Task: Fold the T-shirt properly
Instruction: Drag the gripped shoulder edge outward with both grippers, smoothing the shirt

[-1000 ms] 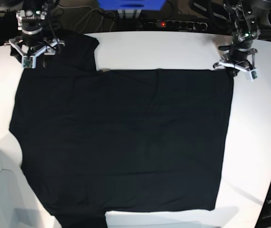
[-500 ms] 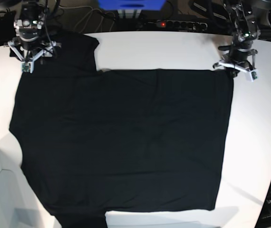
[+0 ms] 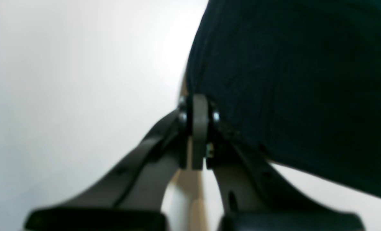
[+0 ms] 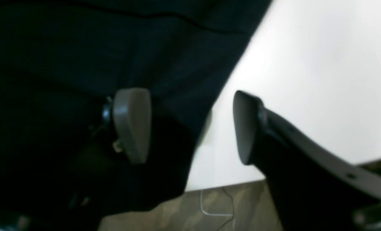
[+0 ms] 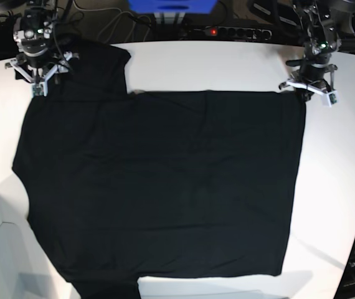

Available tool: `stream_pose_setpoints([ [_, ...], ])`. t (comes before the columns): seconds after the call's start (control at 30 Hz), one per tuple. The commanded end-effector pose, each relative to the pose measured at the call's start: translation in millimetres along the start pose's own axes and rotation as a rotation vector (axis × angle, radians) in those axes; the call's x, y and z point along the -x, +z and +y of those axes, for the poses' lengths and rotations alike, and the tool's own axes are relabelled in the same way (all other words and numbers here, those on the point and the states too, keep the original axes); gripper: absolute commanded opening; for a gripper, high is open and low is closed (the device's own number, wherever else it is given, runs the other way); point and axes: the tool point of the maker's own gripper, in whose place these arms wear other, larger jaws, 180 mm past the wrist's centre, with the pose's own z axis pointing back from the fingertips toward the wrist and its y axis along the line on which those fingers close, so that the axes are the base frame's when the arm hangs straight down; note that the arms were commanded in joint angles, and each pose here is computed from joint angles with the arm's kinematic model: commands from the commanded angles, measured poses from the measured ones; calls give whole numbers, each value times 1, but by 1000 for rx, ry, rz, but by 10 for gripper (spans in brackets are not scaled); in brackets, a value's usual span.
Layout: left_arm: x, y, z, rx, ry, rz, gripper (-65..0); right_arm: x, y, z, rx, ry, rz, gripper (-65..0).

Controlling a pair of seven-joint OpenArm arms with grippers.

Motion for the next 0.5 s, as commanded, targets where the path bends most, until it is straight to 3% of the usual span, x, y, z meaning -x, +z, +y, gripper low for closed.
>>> stream_pose_setpoints([
  [0.0, -11, 2, 2, -1, -15, -34, -650, 12, 0, 9, -50, 29, 46, -330],
  [0.13, -12, 3, 6, -12, -8, -38, -650, 28, -5, 14, -82, 40, 88, -439],
  [0.33, -19, 7, 19, -46, 5, -58, -650, 23, -7, 13, -79, 41, 78, -635],
  [0.47, -20, 7, 19, -45, 2, -61, -650, 19, -5, -6, -29, 17, 64, -650],
])
